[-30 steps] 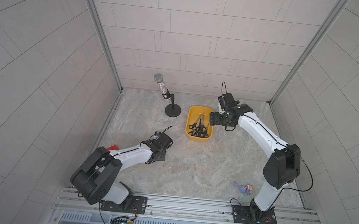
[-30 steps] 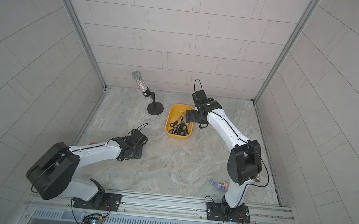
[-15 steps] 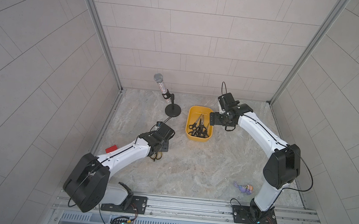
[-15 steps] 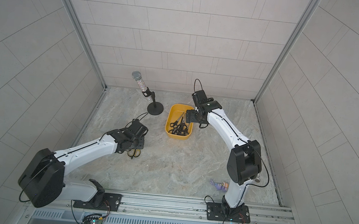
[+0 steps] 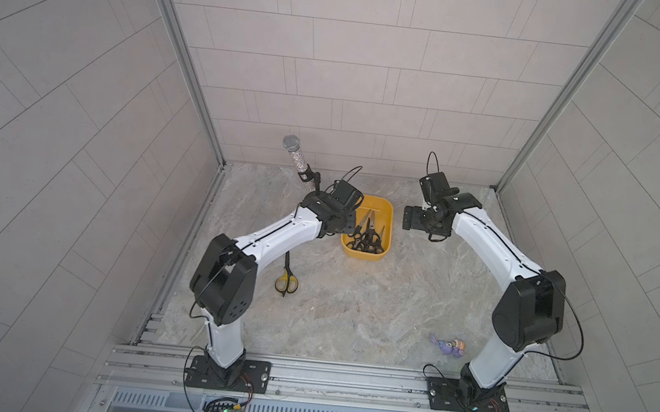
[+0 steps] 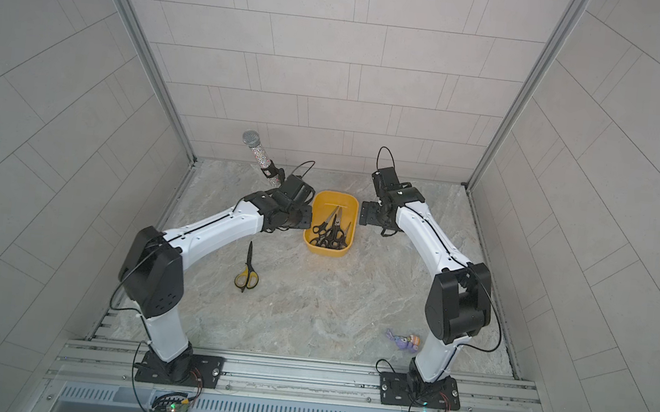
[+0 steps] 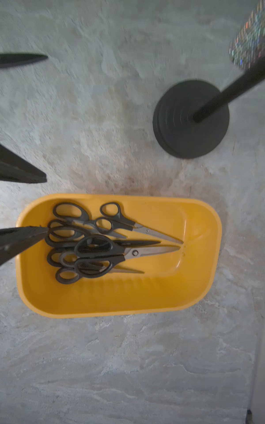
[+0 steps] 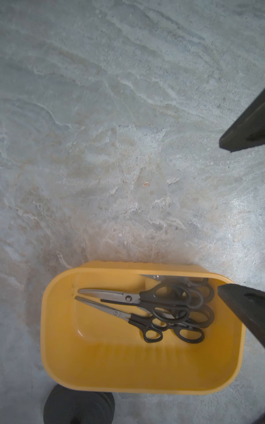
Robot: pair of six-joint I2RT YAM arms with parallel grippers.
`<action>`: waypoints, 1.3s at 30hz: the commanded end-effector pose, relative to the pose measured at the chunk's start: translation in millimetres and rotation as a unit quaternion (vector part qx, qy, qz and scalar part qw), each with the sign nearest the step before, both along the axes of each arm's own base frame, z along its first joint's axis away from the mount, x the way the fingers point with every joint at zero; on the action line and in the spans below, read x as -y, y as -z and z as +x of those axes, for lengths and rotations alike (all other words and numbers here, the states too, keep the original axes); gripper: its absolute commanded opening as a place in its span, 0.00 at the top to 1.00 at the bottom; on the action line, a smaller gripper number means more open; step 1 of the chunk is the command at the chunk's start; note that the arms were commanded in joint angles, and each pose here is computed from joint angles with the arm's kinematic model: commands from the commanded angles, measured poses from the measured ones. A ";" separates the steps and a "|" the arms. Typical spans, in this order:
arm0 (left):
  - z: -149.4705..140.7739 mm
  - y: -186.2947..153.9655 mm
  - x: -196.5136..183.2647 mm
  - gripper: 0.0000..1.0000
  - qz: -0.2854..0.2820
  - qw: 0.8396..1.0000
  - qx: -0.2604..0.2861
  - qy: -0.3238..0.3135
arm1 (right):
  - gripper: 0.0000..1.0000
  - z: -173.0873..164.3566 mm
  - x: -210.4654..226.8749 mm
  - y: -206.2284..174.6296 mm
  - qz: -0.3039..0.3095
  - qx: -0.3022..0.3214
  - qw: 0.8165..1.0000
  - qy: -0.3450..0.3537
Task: Take the scissors out of the storage box
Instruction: Pick up the scissors from the storage box.
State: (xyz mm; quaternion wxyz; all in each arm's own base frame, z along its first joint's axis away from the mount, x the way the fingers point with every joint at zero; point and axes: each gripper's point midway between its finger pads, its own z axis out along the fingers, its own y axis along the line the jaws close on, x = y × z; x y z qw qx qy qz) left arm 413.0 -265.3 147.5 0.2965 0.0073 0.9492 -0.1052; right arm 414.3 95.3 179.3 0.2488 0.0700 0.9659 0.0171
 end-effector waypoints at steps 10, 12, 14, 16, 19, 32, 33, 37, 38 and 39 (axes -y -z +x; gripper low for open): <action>28.0 47.2 70.5 0.66 -0.023 0.999 -0.039 0.010 | 0.04 -20.4 8.5 -12.8 -0.002 0.009 1.000 0.013; 29.4 54.5 72.2 0.67 -0.022 0.999 -0.045 0.008 | 0.04 -21.5 9.7 -12.3 -0.003 0.008 1.000 0.014; 30.8 62.8 73.5 0.67 -0.017 0.999 -0.050 0.008 | 0.04 -21.9 10.9 -11.9 -0.004 0.007 1.000 0.014; 32.5 70.3 74.4 0.67 -0.007 0.999 -0.051 0.008 | 0.04 -21.4 11.8 -12.5 -0.004 0.008 1.000 0.014; 33.8 82.3 77.6 0.67 -0.002 0.998 -0.059 0.014 | 0.04 -20.6 12.3 -13.6 -0.004 0.009 1.000 0.012; 30.0 107.2 87.7 0.67 0.008 0.996 -0.083 0.033 | 0.05 -18.4 11.1 -10.8 -0.001 0.005 1.000 0.011; 29.3 107.2 89.9 0.68 0.006 0.996 -0.085 0.036 | 0.04 -18.3 11.2 -10.9 -0.001 0.005 1.000 0.011; 27.9 97.1 88.1 0.68 0.027 0.996 -0.075 0.039 | 0.05 -17.5 12.5 -11.7 -0.002 0.007 1.000 0.012; 27.0 96.9 83.6 0.68 0.039 0.996 -0.076 0.034 | 0.04 -17.2 13.2 -11.3 -0.003 0.006 1.000 0.013; 26.4 97.6 79.4 0.68 0.049 0.995 -0.079 0.031 | 0.05 -17.1 12.9 -10.8 -0.001 0.006 1.000 0.014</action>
